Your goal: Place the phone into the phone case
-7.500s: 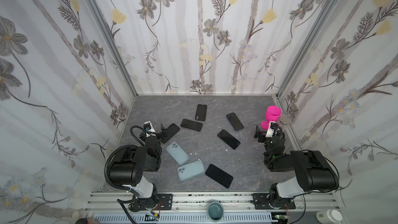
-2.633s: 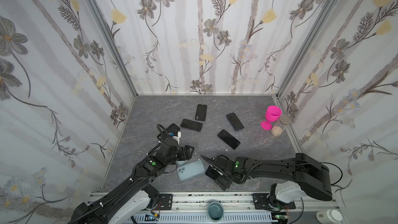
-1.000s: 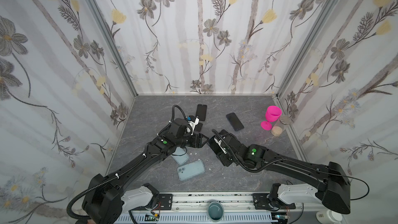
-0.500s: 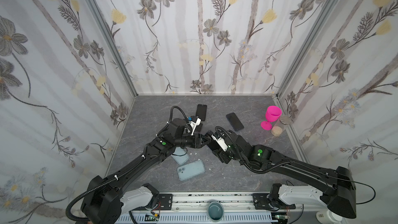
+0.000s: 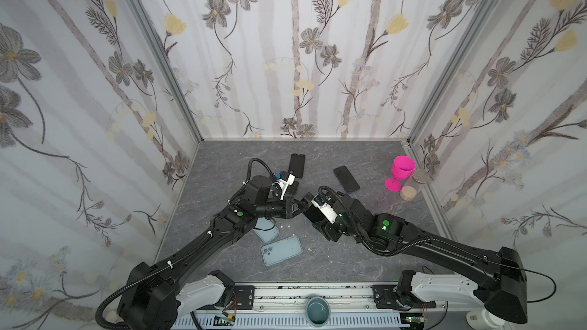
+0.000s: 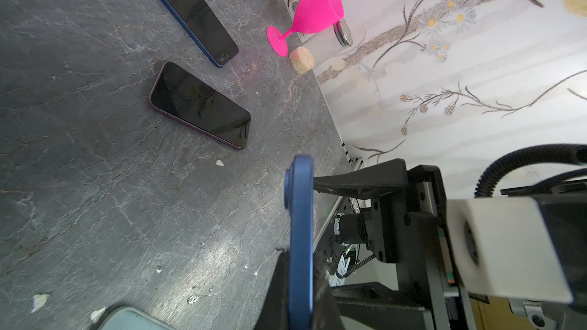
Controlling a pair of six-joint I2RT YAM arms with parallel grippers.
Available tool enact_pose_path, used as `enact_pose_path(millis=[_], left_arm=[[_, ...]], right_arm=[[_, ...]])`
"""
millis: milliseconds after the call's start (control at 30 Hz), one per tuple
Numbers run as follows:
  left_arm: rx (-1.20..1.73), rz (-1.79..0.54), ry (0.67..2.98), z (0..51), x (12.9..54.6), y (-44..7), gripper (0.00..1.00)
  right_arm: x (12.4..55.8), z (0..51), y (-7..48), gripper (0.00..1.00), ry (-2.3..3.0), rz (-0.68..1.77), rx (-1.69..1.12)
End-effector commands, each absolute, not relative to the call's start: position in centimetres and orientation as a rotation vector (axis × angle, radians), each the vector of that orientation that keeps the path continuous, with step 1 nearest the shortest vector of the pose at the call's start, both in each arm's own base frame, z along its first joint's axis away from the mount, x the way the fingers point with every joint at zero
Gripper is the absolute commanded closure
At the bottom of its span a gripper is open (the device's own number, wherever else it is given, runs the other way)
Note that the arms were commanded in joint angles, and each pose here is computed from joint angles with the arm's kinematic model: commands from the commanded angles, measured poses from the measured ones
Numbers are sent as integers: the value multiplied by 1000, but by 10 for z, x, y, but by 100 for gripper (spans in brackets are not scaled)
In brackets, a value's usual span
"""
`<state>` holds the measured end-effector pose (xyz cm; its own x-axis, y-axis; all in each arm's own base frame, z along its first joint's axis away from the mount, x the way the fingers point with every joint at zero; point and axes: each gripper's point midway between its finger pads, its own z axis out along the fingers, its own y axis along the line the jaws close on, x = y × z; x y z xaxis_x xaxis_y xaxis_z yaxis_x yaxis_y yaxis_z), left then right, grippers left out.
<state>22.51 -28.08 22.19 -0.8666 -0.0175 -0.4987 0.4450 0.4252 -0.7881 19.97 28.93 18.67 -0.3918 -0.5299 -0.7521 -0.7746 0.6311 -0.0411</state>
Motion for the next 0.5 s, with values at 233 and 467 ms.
enact_pose_path(millis=[233,467], left_arm=[[253,-1474,2116,251,242,-276,100],[51,-1332,1889,295,287,-228,100]], right_arm=[[221,218,298,16,1996,379,-930],[248,294,317,0,1839,457,-787]])
